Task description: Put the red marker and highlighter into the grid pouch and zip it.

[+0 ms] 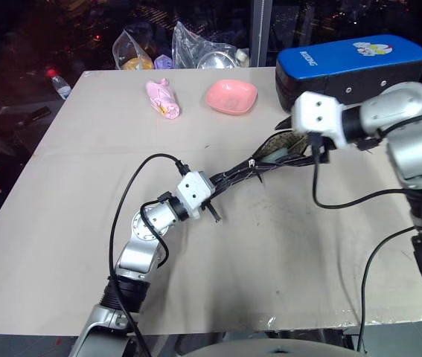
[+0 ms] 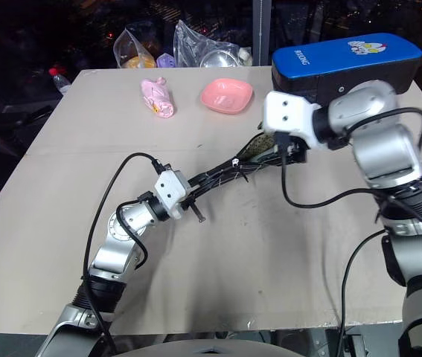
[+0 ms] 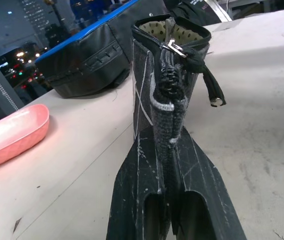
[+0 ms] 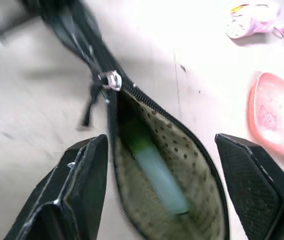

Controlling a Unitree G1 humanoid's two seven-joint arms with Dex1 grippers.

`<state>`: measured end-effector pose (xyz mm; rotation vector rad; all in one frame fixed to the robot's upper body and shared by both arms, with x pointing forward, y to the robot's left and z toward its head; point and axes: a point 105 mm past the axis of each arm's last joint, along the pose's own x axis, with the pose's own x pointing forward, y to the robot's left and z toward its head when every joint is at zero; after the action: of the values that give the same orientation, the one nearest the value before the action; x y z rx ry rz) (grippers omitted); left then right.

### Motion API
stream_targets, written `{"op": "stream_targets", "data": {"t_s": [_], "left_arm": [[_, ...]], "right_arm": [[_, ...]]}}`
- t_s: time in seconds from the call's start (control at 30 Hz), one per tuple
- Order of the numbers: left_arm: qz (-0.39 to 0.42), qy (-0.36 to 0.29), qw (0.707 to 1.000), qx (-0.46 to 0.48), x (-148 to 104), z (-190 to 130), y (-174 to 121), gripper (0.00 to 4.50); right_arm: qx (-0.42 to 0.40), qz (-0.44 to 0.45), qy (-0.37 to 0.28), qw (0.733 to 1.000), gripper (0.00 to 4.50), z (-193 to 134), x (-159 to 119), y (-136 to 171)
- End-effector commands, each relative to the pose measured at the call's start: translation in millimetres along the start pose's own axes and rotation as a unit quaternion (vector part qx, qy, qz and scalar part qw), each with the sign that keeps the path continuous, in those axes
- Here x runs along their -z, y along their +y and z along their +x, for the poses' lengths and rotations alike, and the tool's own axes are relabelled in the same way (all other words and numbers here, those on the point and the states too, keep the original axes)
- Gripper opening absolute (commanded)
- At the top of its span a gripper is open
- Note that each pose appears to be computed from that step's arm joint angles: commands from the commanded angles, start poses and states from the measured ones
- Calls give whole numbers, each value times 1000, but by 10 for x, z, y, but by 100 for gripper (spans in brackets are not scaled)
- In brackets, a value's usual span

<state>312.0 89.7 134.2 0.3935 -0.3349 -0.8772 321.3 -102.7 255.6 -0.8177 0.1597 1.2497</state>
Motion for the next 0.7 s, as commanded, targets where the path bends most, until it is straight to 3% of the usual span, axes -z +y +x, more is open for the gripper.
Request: {"op": "stream_targets", "data": {"t_s": [0.03, 0.17, 0.27, 0.43, 0.7], "left_arm": [[12, -23, 1000, -8, -139, 20, 33, 0], [10, -23, 1000, -9, -130, 32, 38, 0], [9, -22, 1000, -7, -119, 39, 44, 0], [9, -22, 1000, -4, -113, 47, 36, 0], [7, -21, 1000, -8, -109, 32, 12, 0]], "right_arm": [[-68, 91, -67, 991, 349, -153, -158, 327], [-114, 224, -86, 964, 349, 38, 75, 717], [-99, 285, -73, 951, 349, 247, 285, 820], [-29, 356, -83, 930, 349, 574, 416, 674], [-7, 404, -138, 904, 349, 744, 249, 512]]}}
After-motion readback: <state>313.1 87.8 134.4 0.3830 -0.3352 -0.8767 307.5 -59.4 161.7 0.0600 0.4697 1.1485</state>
